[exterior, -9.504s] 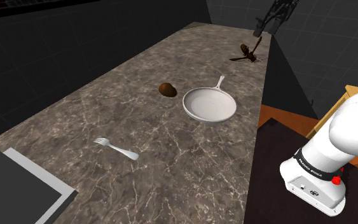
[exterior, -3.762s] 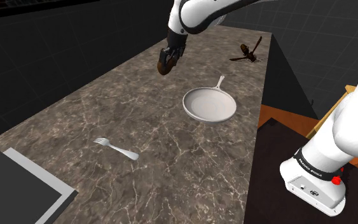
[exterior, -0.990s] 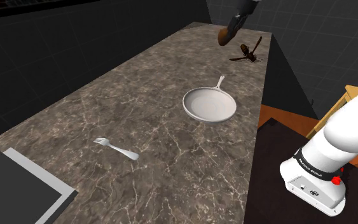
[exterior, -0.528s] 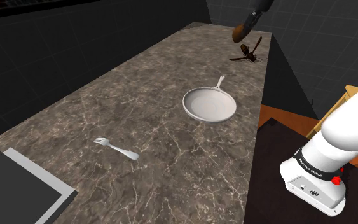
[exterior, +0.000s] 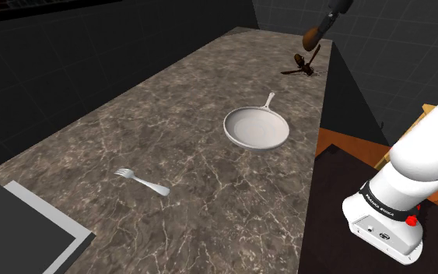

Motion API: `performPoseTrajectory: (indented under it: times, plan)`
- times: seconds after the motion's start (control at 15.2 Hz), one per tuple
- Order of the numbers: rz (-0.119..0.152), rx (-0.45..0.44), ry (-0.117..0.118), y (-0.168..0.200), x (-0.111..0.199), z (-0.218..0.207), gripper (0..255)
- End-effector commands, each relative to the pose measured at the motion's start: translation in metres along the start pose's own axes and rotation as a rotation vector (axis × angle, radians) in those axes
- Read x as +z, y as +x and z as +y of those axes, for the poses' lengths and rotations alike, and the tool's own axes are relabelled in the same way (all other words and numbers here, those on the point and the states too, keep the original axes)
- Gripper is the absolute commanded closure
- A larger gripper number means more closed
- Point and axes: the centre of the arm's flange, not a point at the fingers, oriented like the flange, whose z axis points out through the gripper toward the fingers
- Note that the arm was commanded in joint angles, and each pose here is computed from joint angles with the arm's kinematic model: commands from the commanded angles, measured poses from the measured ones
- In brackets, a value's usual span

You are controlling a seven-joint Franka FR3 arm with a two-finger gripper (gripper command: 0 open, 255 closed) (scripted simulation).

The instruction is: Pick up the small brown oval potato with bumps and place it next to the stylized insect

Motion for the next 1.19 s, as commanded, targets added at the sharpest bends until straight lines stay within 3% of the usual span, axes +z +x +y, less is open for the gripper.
performPoseTrajectory:
  times: [0.0,0.2,1.12]
  plan:
    - [0.000,-0.002,0.000,-0.011,-0.006,0.021,255]
    - [0.000,-0.002,0.000,-0.027,-0.012,0.053,255]
    - [0.000,-0.002,0.000,-0.047,0.059,0.058,255]
